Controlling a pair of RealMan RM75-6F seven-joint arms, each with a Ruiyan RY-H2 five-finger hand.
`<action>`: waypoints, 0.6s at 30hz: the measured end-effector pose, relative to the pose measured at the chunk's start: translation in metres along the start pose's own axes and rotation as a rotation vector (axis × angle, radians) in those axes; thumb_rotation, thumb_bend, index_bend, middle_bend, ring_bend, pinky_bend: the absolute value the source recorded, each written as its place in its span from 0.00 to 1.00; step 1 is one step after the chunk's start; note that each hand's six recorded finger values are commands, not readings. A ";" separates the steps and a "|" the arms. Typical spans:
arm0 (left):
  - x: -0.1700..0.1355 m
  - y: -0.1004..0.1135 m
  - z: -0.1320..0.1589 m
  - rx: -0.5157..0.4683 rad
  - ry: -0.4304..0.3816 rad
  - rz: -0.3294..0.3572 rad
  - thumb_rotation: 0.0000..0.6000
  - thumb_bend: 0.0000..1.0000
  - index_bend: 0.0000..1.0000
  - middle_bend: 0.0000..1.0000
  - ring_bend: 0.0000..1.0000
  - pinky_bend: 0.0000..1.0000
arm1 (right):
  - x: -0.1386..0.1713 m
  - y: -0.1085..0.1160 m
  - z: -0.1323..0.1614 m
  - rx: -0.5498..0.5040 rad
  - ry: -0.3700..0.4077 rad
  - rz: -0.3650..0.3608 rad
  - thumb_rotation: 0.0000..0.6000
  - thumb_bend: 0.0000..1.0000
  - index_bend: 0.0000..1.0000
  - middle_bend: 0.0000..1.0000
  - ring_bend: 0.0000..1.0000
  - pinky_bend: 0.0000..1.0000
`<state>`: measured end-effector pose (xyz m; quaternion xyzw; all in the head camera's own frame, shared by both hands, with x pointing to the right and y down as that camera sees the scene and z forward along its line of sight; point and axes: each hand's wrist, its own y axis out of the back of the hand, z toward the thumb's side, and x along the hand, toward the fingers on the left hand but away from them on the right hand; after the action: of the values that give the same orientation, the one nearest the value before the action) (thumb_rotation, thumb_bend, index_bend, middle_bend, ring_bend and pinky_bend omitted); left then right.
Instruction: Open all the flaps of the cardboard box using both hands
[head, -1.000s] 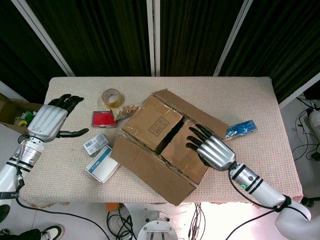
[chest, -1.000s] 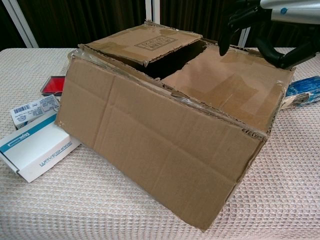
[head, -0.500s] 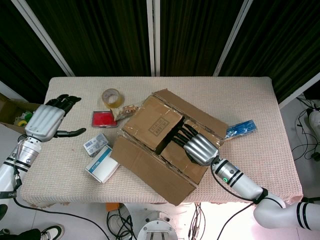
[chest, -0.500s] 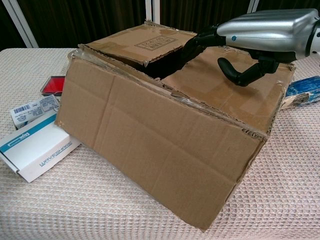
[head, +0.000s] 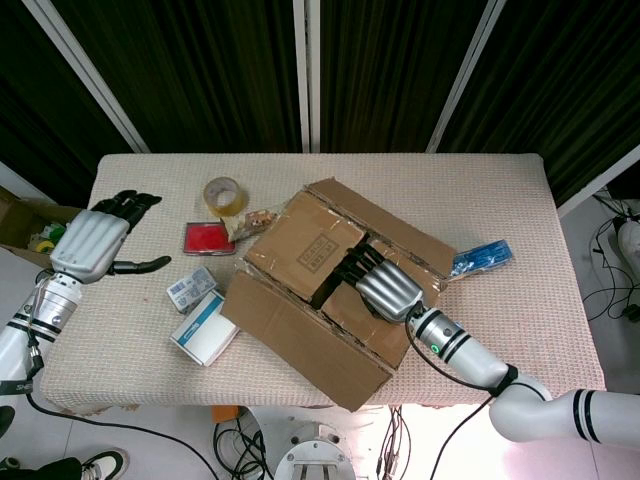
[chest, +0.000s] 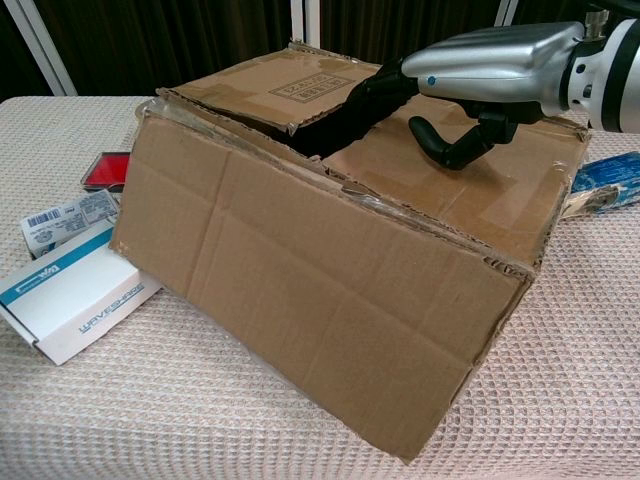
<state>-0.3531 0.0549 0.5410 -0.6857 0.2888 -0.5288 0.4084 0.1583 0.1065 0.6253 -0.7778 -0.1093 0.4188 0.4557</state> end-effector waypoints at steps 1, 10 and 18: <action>0.000 0.000 0.000 0.000 0.000 0.000 0.00 0.06 0.10 0.12 0.08 0.24 | -0.002 0.000 0.000 0.002 -0.001 0.003 1.00 0.84 0.19 0.21 0.00 0.00; -0.002 0.001 -0.004 -0.001 0.007 -0.001 0.00 0.06 0.10 0.12 0.08 0.24 | -0.003 -0.006 -0.001 0.017 -0.014 0.020 1.00 0.86 0.38 0.29 0.00 0.00; -0.001 0.002 -0.001 0.000 -0.002 -0.001 0.00 0.06 0.10 0.12 0.08 0.24 | -0.001 0.002 -0.002 0.011 -0.021 -0.015 1.00 0.88 0.52 0.37 0.00 0.00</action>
<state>-0.3538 0.0542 0.5388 -0.6862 0.2882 -0.5284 0.4085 0.1589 0.1033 0.6243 -0.7700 -0.1176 0.4239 0.4621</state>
